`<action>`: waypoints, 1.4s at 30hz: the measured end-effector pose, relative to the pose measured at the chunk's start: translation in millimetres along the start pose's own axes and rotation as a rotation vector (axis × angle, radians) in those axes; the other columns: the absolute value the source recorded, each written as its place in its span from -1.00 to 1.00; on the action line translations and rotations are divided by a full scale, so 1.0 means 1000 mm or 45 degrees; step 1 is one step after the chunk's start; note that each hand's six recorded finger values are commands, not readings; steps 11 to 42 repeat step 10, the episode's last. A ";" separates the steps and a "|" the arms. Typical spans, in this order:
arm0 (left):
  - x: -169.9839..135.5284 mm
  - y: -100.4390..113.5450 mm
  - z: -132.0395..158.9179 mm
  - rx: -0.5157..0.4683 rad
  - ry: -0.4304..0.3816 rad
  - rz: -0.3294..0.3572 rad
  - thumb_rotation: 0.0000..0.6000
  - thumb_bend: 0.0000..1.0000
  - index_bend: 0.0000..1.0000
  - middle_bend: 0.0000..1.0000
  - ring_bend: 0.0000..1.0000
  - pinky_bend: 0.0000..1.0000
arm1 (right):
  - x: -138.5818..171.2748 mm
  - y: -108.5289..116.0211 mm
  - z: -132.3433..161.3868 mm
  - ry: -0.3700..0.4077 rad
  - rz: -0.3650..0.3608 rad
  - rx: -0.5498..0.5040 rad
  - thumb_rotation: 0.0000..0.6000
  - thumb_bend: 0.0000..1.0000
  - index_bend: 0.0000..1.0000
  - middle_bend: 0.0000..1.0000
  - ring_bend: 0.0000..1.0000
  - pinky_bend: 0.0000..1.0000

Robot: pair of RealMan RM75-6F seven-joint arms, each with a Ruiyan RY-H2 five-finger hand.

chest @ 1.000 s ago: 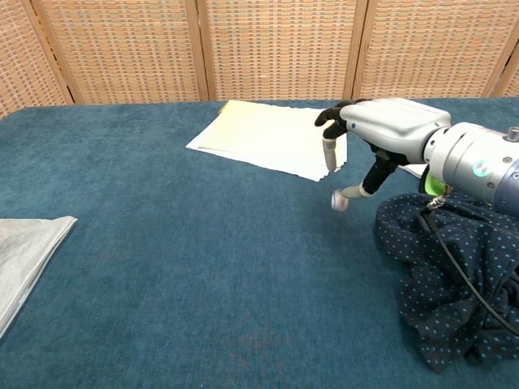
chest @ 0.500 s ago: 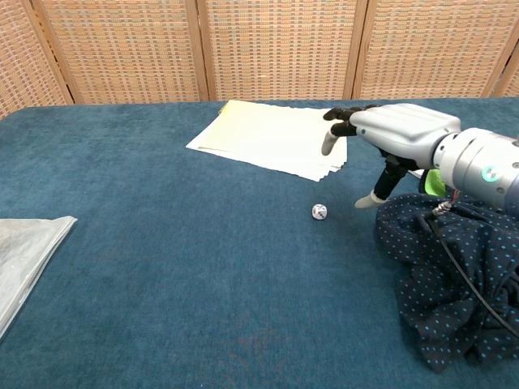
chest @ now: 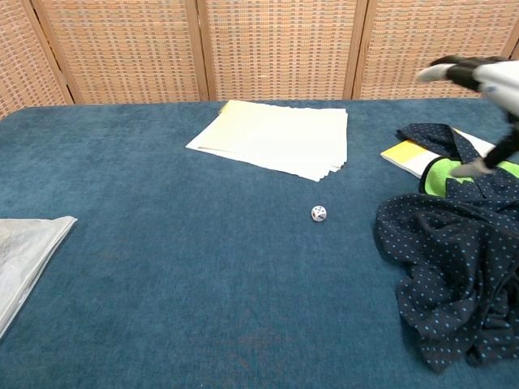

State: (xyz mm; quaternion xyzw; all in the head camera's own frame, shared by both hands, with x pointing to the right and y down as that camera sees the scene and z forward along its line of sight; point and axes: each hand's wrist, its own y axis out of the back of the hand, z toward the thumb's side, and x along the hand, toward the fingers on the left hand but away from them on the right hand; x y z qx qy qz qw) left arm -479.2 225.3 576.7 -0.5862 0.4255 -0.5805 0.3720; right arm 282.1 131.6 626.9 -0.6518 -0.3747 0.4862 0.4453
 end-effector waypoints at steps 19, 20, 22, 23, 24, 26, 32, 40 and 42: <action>-0.003 0.003 -0.003 0.028 0.016 0.022 1.00 -0.97 -1.00 -1.00 -1.00 -1.00 | 0.092 0.009 -0.053 -0.059 -0.044 0.033 1.00 -0.60 -1.00 -1.00 -1.00 -1.00; -0.003 0.003 -0.003 0.028 0.016 0.022 1.00 -0.97 -1.00 -1.00 -1.00 -1.00 | 0.092 0.009 -0.053 -0.059 -0.044 0.033 1.00 -0.60 -1.00 -1.00 -1.00 -1.00; -0.003 0.003 -0.003 0.028 0.016 0.022 1.00 -0.97 -1.00 -1.00 -1.00 -1.00 | 0.092 0.009 -0.053 -0.059 -0.044 0.033 1.00 -0.60 -1.00 -1.00 -1.00 -1.00; -0.003 0.003 -0.003 0.028 0.016 0.022 1.00 -0.97 -1.00 -1.00 -1.00 -1.00 | 0.092 0.009 -0.053 -0.059 -0.044 0.033 1.00 -0.60 -1.00 -1.00 -1.00 -1.00; -0.003 0.003 -0.003 0.028 0.016 0.022 1.00 -0.97 -1.00 -1.00 -1.00 -1.00 | 0.092 0.009 -0.053 -0.059 -0.044 0.033 1.00 -0.60 -1.00 -1.00 -1.00 -1.00; -0.003 0.003 -0.003 0.028 0.016 0.022 1.00 -0.97 -1.00 -1.00 -1.00 -1.00 | 0.092 0.009 -0.053 -0.059 -0.044 0.033 1.00 -0.60 -1.00 -1.00 -1.00 -1.00; -0.003 0.003 -0.003 0.028 0.016 0.022 1.00 -0.97 -1.00 -1.00 -1.00 -1.00 | 0.092 0.009 -0.053 -0.059 -0.044 0.033 1.00 -0.60 -1.00 -1.00 -1.00 -1.00; -0.003 0.003 -0.003 0.028 0.016 0.022 1.00 -0.97 -1.00 -1.00 -1.00 -1.00 | 0.092 0.009 -0.053 -0.059 -0.044 0.033 1.00 -0.60 -1.00 -1.00 -1.00 -1.00; -0.003 0.003 -0.003 0.028 0.016 0.022 1.00 -0.97 -1.00 -1.00 -1.00 -1.00 | 0.092 0.009 -0.053 -0.059 -0.044 0.033 1.00 -0.60 -1.00 -1.00 -1.00 -1.00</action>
